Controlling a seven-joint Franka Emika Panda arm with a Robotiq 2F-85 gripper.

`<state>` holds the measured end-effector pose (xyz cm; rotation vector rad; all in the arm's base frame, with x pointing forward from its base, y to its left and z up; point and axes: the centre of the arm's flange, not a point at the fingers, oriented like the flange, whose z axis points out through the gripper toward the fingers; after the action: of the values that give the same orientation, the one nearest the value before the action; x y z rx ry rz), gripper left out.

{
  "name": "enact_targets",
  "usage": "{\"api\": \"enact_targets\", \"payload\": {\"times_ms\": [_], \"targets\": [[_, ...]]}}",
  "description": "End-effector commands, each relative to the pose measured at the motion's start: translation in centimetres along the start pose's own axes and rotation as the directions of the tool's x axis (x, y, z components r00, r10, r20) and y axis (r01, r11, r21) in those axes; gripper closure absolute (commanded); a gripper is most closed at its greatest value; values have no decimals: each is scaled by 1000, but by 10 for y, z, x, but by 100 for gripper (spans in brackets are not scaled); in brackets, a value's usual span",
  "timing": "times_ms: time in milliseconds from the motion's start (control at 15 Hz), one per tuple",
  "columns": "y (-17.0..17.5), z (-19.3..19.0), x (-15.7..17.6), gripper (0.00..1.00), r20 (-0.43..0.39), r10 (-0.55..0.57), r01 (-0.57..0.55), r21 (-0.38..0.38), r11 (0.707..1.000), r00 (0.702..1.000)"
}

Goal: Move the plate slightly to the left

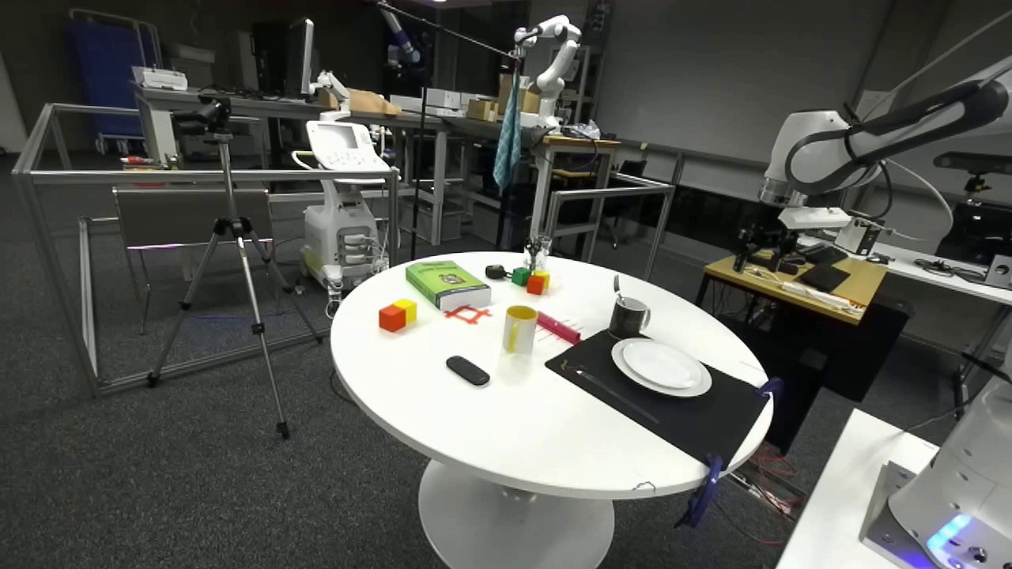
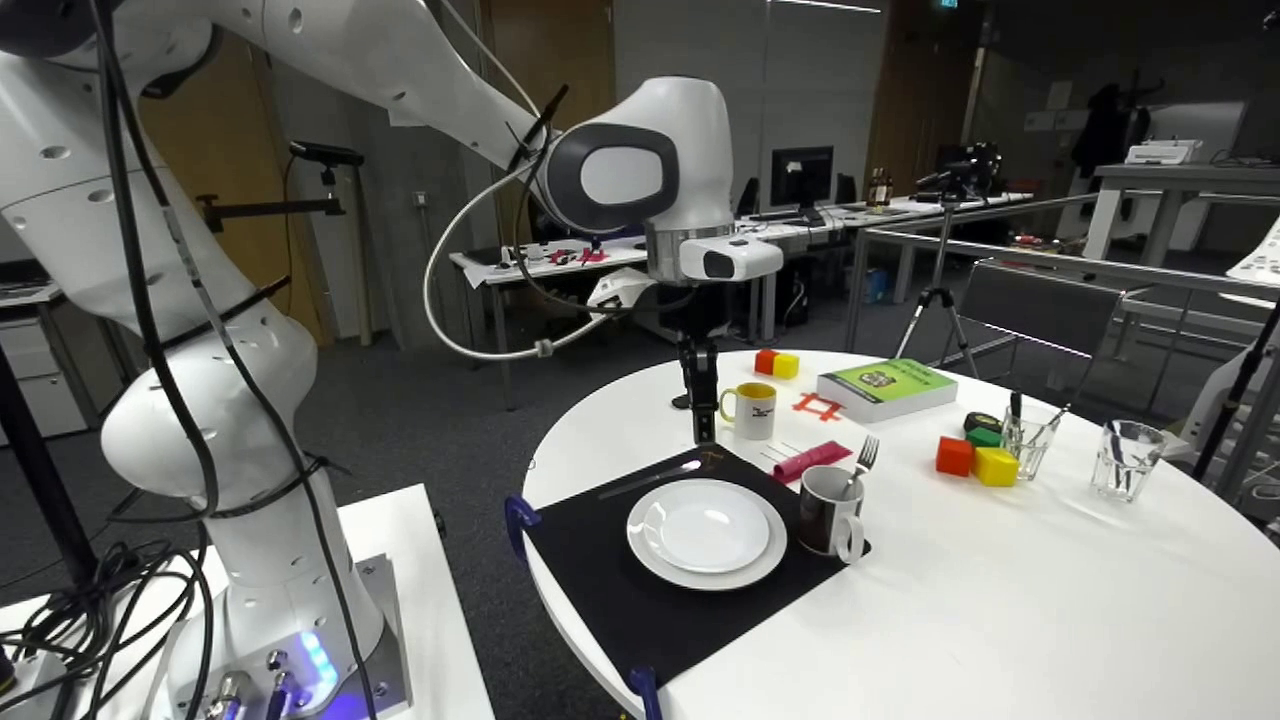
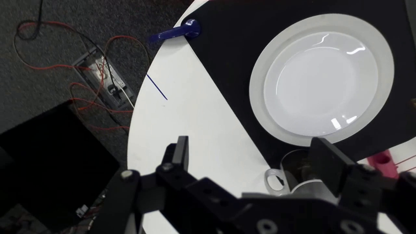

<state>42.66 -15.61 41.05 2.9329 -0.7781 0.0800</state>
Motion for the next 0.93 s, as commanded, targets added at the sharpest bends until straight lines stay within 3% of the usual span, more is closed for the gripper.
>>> {"api": "enact_targets", "payload": {"times_ms": [0,200,400,600,867], "targets": [[16,11,16,0,-26,200,-200,-23,979,979],[31,16,29,0,-44,356,-358,-51,932,933],[41,10,39,0,-63,504,-507,-76,858,862],[41,-1,46,0,-107,636,-644,-76,762,765],[34,-17,50,0,-153,775,-789,-65,611,613]]}}
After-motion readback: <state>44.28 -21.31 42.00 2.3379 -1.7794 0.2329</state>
